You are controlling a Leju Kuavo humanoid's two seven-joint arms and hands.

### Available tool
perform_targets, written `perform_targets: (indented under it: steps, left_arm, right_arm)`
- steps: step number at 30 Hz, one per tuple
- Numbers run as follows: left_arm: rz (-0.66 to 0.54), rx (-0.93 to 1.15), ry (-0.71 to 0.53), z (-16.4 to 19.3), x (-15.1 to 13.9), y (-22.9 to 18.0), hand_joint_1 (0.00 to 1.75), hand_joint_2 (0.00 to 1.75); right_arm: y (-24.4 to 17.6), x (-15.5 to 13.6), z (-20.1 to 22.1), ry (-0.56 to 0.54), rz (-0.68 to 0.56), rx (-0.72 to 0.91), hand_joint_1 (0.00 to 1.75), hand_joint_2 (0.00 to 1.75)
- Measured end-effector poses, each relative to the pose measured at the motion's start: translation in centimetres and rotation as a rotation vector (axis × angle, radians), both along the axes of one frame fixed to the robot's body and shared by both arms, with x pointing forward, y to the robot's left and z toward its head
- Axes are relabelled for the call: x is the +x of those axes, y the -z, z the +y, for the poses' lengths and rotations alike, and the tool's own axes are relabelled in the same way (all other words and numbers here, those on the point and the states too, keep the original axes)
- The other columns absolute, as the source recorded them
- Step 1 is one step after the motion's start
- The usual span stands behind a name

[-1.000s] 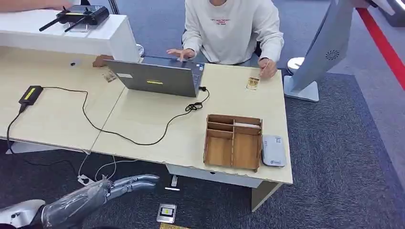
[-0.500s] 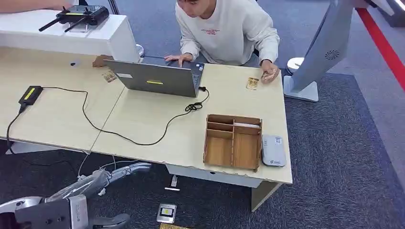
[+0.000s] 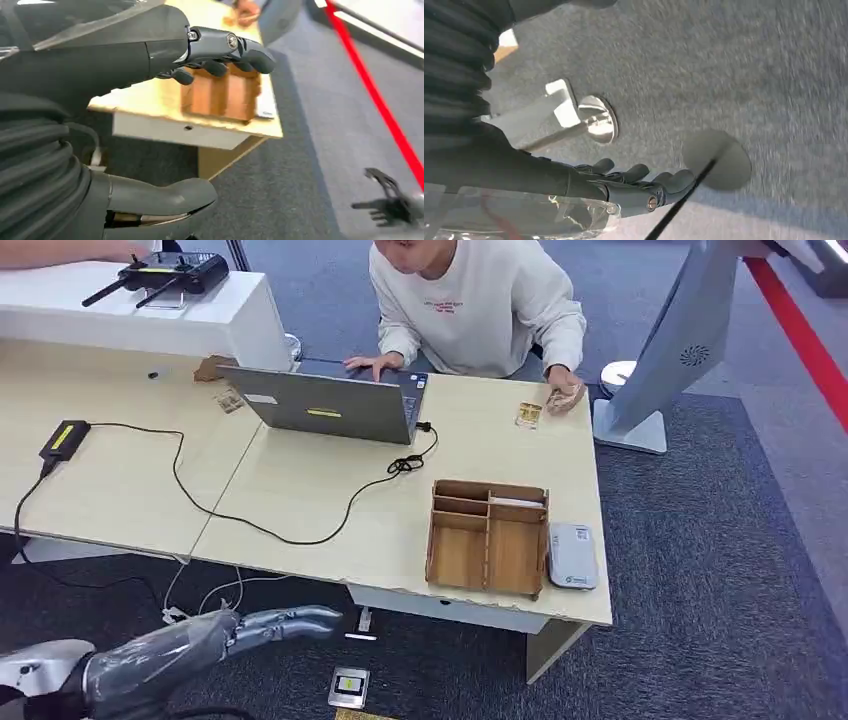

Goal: Pass the card to the sensor for recognition and then transmit it.

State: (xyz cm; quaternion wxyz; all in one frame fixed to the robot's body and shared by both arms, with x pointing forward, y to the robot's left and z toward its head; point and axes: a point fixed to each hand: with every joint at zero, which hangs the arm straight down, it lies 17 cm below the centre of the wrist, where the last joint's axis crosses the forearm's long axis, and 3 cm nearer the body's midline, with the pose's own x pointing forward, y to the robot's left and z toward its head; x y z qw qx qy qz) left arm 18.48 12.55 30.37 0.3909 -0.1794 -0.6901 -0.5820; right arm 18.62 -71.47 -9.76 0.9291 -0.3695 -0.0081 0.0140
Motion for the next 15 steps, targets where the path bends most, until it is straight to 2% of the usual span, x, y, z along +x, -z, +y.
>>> perform_targets:
  steps: [8,15]
  left_arm:
    - [-0.198,0.008,0.264,-0.1,-3.9,0.1,0.0,1.75]
    - [-0.227,0.085,0.403,0.5,-5.5,2.6,0.0,1.75]
  right_arm:
    - [1.6,1.4,4.6,-0.075,0.023,0.261,0.0,1.75]
    - [1.4,4.7,7.2,-0.146,-0.015,0.342,0.0,1.75]
